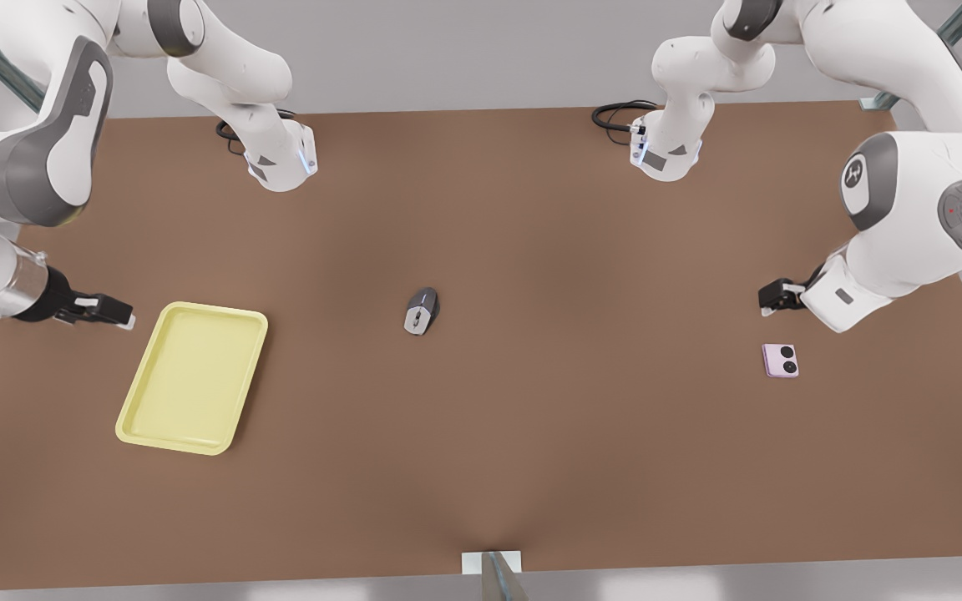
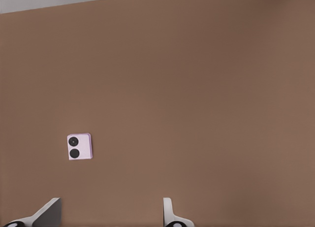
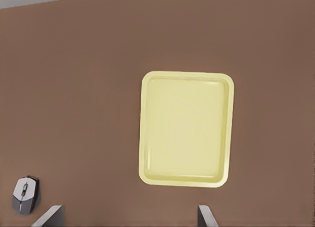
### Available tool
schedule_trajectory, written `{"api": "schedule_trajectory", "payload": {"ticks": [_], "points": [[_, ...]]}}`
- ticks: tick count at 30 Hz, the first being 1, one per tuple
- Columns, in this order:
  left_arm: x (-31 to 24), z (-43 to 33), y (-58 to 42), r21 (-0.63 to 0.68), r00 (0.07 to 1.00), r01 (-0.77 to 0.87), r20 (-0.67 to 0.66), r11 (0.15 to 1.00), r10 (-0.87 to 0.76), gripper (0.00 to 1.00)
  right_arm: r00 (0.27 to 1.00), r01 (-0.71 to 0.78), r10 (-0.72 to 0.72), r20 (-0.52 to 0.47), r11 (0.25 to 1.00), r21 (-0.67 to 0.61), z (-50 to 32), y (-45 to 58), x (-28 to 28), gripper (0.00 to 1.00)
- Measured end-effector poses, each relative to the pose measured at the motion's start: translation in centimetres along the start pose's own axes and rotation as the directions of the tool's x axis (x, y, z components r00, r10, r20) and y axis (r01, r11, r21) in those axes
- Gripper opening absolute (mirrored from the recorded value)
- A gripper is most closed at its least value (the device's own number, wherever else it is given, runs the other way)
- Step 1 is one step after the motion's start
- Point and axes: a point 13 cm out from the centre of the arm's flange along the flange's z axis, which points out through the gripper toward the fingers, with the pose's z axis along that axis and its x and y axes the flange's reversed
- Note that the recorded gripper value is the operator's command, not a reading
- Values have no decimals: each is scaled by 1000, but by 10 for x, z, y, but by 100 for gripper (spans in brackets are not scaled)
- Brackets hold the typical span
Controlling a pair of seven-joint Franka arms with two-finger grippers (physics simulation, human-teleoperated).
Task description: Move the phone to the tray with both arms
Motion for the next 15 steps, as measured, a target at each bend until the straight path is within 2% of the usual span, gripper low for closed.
{"api": "schedule_trajectory", "payload": {"ticks": [4,9,12,15], "points": [[-15,37,13,-1,999,14,-29,1000,-14,100,1000,-4,4,-12,1000,2,-1,-1,5,100],[1,164,59,13,990,35,-136,999,-33,100,1000,-11,11,-16,1000,3,-3,-3,6,100],[27,230,79,27,990,40,-135,999,-36,100,1000,-17,17,-4,1000,3,-9,-7,5,100],[34,273,93,25,996,29,-82,999,-27,100,1000,-22,22,-3,1000,3,-10,-9,5,100]]}}
